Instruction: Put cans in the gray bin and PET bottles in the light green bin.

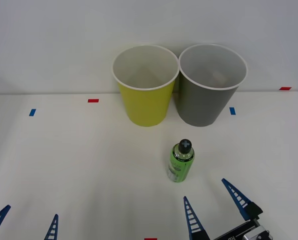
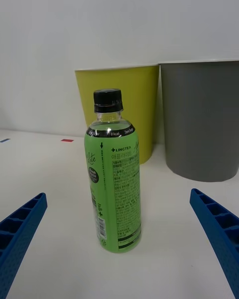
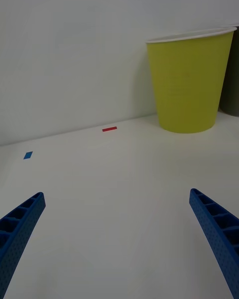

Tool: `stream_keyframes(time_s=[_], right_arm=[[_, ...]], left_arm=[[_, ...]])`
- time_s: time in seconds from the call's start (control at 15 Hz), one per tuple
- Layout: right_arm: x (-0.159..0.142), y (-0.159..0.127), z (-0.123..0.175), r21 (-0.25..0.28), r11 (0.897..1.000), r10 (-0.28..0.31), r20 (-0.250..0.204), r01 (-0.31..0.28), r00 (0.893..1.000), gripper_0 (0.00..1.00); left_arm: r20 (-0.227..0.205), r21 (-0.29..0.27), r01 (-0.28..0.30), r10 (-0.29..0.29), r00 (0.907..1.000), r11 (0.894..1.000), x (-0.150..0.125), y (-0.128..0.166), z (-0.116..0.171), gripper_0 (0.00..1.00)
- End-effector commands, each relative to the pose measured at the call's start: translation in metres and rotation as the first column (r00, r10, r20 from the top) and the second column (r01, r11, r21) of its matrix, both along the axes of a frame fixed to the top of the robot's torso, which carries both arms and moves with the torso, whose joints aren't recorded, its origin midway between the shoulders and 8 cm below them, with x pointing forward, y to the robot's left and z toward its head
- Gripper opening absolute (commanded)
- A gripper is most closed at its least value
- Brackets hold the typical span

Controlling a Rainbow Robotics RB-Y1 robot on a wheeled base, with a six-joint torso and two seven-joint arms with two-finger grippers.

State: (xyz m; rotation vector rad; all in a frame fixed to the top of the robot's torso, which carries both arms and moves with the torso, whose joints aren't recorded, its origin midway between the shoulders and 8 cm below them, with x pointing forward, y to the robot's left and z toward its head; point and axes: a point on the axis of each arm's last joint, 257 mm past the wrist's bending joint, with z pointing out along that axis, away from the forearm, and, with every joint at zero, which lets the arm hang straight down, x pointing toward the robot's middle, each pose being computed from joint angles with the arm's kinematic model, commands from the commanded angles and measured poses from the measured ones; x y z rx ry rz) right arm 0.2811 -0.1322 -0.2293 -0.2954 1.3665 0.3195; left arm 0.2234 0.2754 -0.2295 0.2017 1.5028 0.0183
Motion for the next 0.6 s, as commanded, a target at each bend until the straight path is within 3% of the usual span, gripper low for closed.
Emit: stream_keyframes(time_s=[0.07,0.6], right_arm=[[0.010,0.010,0.001,-0.008,1.000,-0.008,0.000,0.008,1.000,1.00],[0.033,0.030,-0.006,-0.014,1.000,-0.015,0.039,0.016,0.999,1.00]], left_arm=[[0.000,0.000,0.000,0.000,1.0000,1.000,0.000,0.000,0.000,1.00],[0.000,0.000,0.000,0.000,1.0000,1.000,0.000,0.000,0.000,1.00]])
